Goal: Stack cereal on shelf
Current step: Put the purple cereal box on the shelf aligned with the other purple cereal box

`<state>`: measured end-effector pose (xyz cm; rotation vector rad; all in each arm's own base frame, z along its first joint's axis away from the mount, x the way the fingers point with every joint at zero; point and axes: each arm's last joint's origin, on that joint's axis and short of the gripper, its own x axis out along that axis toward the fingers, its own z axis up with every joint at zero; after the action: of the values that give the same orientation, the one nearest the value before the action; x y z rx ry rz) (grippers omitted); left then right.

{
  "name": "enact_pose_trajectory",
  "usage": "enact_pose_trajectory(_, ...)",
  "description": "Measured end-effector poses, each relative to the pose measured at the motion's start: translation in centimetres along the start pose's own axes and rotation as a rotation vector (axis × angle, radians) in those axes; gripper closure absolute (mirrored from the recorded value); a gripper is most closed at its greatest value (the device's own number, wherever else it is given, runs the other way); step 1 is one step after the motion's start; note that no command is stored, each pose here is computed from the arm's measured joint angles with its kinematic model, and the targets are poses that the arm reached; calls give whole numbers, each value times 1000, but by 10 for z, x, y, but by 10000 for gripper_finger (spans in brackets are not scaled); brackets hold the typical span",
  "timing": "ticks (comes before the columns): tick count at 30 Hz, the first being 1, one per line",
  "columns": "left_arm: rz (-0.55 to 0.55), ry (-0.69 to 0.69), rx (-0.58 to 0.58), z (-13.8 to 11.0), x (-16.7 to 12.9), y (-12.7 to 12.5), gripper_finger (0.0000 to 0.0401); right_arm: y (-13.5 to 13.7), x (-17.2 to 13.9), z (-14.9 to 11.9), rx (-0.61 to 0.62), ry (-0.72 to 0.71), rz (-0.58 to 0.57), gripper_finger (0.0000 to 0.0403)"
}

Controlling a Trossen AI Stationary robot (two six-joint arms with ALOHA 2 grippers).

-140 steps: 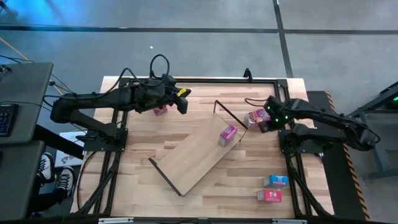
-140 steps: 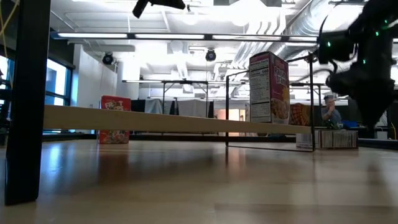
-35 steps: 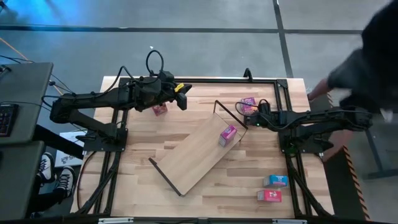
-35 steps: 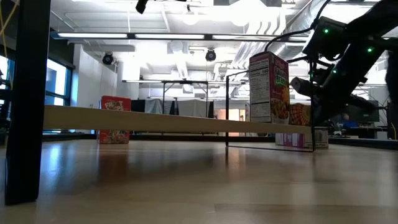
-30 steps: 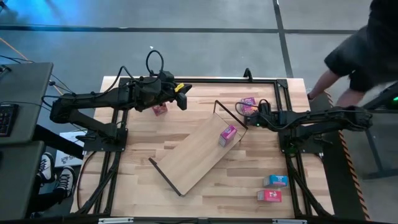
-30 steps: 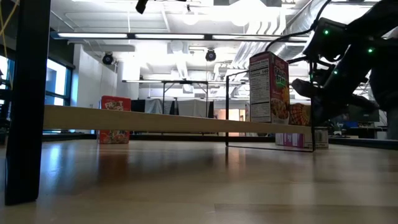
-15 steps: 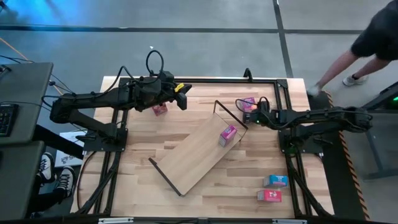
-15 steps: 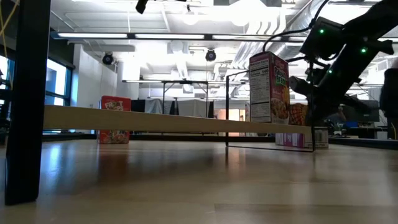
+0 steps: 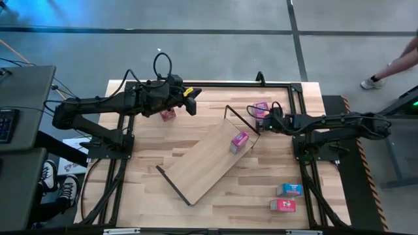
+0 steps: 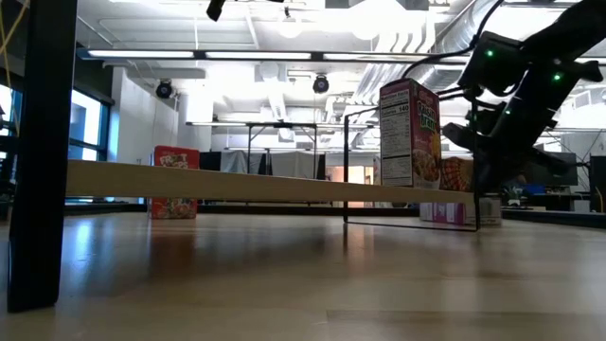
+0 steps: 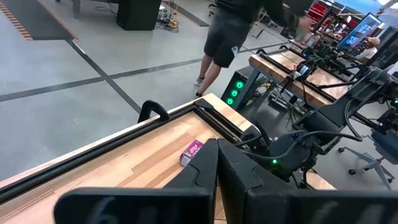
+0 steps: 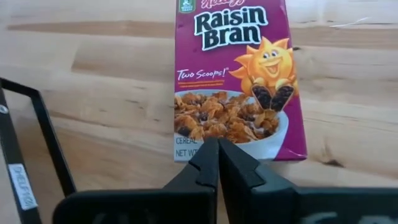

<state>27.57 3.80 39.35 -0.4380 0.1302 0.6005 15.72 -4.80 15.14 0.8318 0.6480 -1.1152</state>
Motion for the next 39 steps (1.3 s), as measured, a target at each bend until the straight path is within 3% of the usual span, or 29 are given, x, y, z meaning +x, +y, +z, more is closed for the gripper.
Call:
enact_pose_trajectory(25, -2, 1, -16, 0, 0, 0, 401, 2, -16, -35, 13, 114, 6, 403)
enact_pose_trajectory(32, -1, 1, -16, 0, 0, 0, 401, 9, -28, -25, 42, -21, 49, 403)
enact_pose_trajectory(39, -1, 2, -15, 0, 0, 0, 401, 4, -25, -16, 55, -93, 1, 403)
